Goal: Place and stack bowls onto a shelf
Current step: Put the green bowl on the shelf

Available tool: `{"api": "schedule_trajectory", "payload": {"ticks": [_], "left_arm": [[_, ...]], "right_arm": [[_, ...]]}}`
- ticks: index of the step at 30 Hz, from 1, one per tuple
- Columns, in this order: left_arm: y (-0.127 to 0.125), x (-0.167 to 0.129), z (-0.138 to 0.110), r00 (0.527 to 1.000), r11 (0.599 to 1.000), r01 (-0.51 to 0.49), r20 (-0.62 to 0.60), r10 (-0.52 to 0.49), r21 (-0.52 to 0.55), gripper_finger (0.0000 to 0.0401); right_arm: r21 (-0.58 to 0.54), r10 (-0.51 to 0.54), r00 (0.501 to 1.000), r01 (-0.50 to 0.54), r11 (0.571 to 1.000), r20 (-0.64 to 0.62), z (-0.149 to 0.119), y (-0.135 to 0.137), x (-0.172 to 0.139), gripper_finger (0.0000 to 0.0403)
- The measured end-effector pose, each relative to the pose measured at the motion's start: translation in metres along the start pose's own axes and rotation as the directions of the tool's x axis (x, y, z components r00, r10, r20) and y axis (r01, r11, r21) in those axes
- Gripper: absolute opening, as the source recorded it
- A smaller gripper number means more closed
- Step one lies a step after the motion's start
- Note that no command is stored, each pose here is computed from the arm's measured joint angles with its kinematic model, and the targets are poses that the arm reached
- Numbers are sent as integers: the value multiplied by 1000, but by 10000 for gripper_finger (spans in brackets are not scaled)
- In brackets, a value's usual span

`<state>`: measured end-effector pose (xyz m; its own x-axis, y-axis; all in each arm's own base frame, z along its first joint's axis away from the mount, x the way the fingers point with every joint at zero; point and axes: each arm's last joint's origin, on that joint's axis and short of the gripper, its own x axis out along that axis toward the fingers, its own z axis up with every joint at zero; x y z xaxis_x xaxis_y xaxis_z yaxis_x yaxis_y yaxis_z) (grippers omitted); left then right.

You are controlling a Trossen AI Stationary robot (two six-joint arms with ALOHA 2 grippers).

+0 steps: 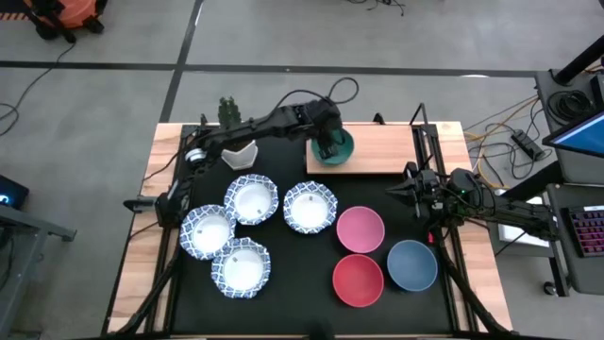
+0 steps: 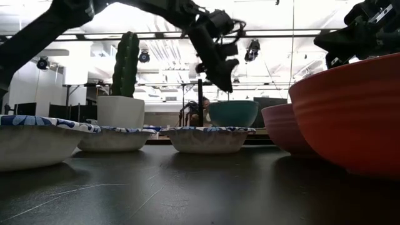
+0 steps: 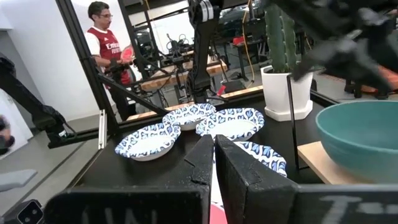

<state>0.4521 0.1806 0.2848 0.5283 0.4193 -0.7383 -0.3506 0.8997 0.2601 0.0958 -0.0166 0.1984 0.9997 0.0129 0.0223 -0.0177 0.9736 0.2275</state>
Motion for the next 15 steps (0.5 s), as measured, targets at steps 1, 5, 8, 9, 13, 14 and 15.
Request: {"api": "schedule_trajectory", "payload": {"ticks": [1,5,8,9,13,14,15], "left_arm": [[-6,-5,1,999,999,33,5,-33,21,148],[-33,-27,3,976,971,218,-14,-218,97,149],[-55,-34,-4,942,928,334,-97,-321,164,149],[-62,-35,-8,935,918,349,-131,-329,186,149],[-82,-25,-19,920,883,384,-194,-341,270,149],[-85,-23,-21,921,878,383,-198,-336,288,149],[-86,-20,-21,928,879,367,-185,-323,305,149]], "right_arm": [[0,0,1000,0,1000,0,0,0,0,9],[0,0,1000,0,1000,0,0,0,0,9],[0,0,1000,0,1000,0,0,0,0,9],[0,0,1000,0,1000,0,0,0,0,9],[0,-1,1000,1,1000,0,0,0,0,9],[0,-1,1000,1,1000,-1,0,0,0,9],[0,-1,1000,1,1000,-1,0,0,0,9]]}}
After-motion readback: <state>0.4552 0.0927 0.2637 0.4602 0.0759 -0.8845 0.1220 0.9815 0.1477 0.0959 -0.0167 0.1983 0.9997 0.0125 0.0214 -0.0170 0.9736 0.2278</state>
